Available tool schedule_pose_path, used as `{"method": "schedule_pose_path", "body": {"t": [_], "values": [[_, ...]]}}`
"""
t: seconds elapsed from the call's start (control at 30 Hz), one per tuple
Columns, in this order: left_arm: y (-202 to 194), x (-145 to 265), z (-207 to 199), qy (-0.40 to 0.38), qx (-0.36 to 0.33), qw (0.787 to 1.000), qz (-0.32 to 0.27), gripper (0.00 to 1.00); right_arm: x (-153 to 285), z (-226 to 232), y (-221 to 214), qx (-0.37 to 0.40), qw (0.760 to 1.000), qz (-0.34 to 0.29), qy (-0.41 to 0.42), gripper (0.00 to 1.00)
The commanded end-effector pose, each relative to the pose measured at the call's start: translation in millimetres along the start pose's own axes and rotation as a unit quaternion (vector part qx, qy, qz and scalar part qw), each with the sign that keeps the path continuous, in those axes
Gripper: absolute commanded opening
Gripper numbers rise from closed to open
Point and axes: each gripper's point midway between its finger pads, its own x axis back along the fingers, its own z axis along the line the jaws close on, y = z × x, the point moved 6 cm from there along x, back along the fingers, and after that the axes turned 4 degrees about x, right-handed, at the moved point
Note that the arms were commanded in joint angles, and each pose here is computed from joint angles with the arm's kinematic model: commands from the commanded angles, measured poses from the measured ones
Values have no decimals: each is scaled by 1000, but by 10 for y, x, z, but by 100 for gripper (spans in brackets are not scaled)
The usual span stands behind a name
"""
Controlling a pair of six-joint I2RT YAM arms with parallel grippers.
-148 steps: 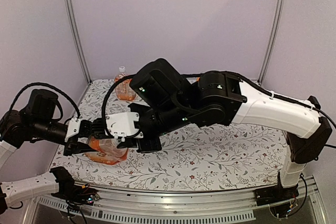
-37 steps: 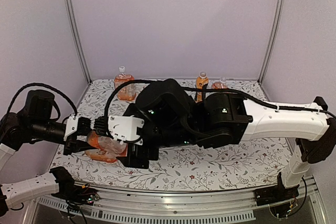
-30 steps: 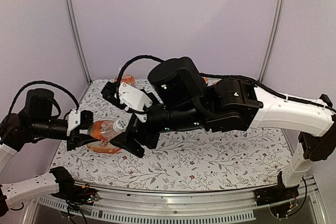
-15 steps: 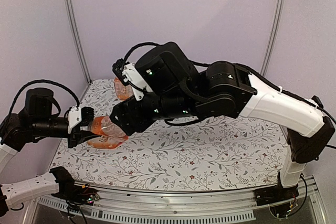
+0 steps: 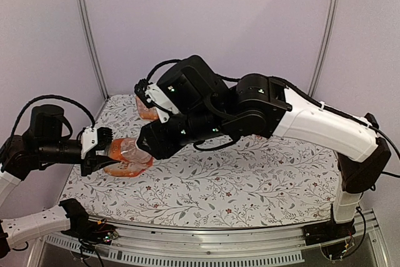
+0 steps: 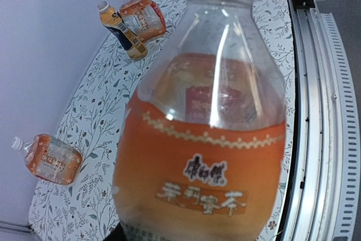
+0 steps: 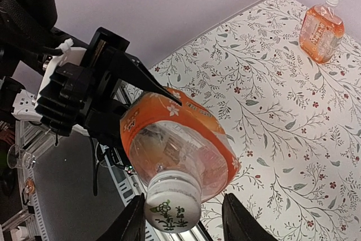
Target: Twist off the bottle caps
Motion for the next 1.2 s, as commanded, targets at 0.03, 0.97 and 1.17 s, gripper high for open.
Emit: {"method": "schedule_pose_path", "body": {"t": [0.03,0.97,1.17], "values": [[13,-19,13,-1,-4,1000,-6,16,-132,-31,-37,-9,1000,21,17,39],[-355,67,-556,-181,-41,982,38,15,580,116,-680,502,850,94,128,0],[-320,82,-545,-180,-43,982,34,15,624,114,-628,523,840,82,121,0]]}}
